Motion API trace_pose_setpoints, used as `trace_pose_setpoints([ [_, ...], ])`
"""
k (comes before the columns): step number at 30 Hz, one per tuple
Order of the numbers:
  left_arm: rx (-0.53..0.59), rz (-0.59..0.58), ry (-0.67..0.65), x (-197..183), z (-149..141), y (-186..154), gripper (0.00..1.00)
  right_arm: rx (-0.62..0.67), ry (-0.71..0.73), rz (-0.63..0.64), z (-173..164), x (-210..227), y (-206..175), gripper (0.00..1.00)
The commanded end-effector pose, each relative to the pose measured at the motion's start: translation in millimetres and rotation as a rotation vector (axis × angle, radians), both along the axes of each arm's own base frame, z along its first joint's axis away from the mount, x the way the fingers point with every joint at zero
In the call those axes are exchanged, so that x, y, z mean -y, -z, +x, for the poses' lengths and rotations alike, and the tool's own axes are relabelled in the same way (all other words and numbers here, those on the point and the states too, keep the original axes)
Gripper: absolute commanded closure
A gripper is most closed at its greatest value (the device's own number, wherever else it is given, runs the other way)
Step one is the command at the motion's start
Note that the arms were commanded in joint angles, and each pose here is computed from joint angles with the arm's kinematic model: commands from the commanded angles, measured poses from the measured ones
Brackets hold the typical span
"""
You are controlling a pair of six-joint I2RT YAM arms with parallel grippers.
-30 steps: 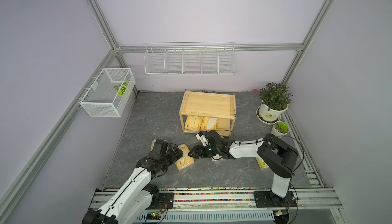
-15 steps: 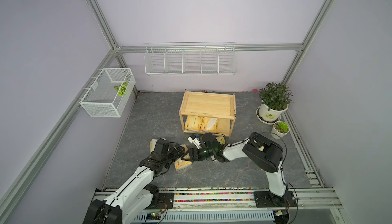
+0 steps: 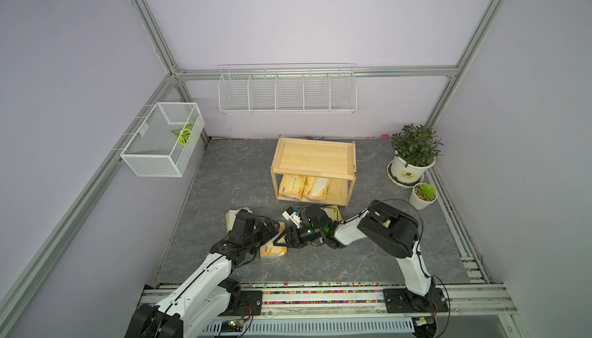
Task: Place the tissue boxes on the shelf by color
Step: Pick up the box of tissues from the center of the board, then place a box of tissues on the shelf.
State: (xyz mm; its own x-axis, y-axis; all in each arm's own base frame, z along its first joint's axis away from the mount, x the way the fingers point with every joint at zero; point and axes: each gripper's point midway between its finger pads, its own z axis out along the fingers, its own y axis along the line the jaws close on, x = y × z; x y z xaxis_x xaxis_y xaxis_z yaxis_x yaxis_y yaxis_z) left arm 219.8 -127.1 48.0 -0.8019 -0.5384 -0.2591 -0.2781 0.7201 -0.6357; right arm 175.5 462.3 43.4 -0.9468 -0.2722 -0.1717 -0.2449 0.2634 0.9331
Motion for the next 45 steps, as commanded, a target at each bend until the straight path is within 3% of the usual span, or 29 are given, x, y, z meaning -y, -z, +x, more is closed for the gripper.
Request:
trace_pose_setpoints([
  [1, -0.024, 0.000, 0.028, 3.3, -6.4, -0.4, 0.00, -0.016, 0.017, -0.061, -3.9, 9.9, 16.6, 0.42],
  [10, 0.052, 0.032, 0.051, 3.4, 6.3, -39.1, 0.00, 0.062, 0.073, -0.109, 2.0, 26.4, -2.8, 0.62],
  [21, 0.187, 0.068, 0.126, 13.4, 32.4, -115.2, 0.00, 0.179, 0.137, -0.120, 6.5, 51.0, -55.3, 0.68],
  [29, 0.276, 0.098, 0.187, 20.6, 46.4, -154.6, 0.00, 0.232, 0.291, -0.170, 18.6, 105.2, -78.5, 0.68],
  [38, 0.314, 0.093, 0.251, 33.9, 53.5, -162.3, 0.00, 0.258, 0.522, -0.319, 41.8, 197.2, -87.5, 0.68],
  [45, 0.327, 0.127, 0.291, 56.8, 55.6, -155.5, 0.00, 0.247, 0.649, -0.366, 57.8, 235.1, -87.9, 0.68],
])
